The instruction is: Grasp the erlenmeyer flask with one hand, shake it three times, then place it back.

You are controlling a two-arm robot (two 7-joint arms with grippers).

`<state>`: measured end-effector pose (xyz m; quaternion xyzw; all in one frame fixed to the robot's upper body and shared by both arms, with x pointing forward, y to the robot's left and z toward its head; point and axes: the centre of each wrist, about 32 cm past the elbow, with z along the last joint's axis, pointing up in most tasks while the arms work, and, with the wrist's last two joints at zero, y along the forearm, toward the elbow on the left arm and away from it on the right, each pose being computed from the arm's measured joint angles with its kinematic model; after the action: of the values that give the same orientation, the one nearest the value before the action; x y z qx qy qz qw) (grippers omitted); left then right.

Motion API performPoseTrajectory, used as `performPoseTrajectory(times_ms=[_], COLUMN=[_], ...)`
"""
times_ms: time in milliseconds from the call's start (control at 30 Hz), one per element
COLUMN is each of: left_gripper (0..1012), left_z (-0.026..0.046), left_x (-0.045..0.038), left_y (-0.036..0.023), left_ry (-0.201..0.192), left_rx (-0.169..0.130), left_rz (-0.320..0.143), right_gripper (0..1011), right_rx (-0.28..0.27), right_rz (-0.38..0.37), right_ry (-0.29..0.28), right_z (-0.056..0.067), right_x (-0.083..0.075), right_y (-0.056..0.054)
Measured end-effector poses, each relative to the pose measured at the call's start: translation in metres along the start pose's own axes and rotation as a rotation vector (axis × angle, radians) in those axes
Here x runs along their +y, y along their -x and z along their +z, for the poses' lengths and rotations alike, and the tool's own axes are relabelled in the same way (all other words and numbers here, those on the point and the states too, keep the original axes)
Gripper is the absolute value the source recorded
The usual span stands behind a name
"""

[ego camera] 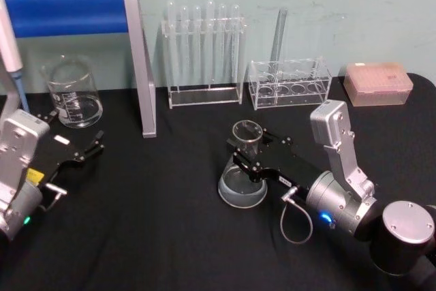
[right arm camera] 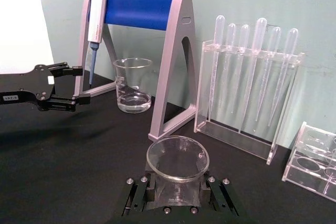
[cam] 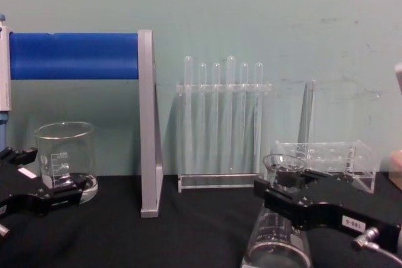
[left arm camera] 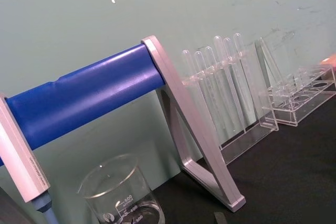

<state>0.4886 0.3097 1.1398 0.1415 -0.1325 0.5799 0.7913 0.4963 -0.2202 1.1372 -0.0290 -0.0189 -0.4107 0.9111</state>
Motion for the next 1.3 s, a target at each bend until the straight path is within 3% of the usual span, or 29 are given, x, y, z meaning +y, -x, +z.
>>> performPoseTrajectory(times_ms=[500, 933, 1300], left_gripper=[1001, 1001, 1001], left_z=[0.0000, 0.0000, 0.0000], left_x=[0.0000, 0.0000, 0.0000], left_y=[0.0000, 0.0000, 0.0000], left_ry=[0.000, 0.000, 0.000], left_rx=[0.000, 0.000, 0.000], left_rz=[0.000, 0.000, 0.000], right_gripper=[450, 450, 449], right_rx=[0.000, -0.003, 0.000], right_rz=[-0.003, -0.003, -0.006], right_ry=[-0.011, -0.098, -0.114], right_z=[0.002, 0.027, 0.031], right_x=[0.000, -0.002, -0.002], right_y=[0.000, -0.001, 0.000])
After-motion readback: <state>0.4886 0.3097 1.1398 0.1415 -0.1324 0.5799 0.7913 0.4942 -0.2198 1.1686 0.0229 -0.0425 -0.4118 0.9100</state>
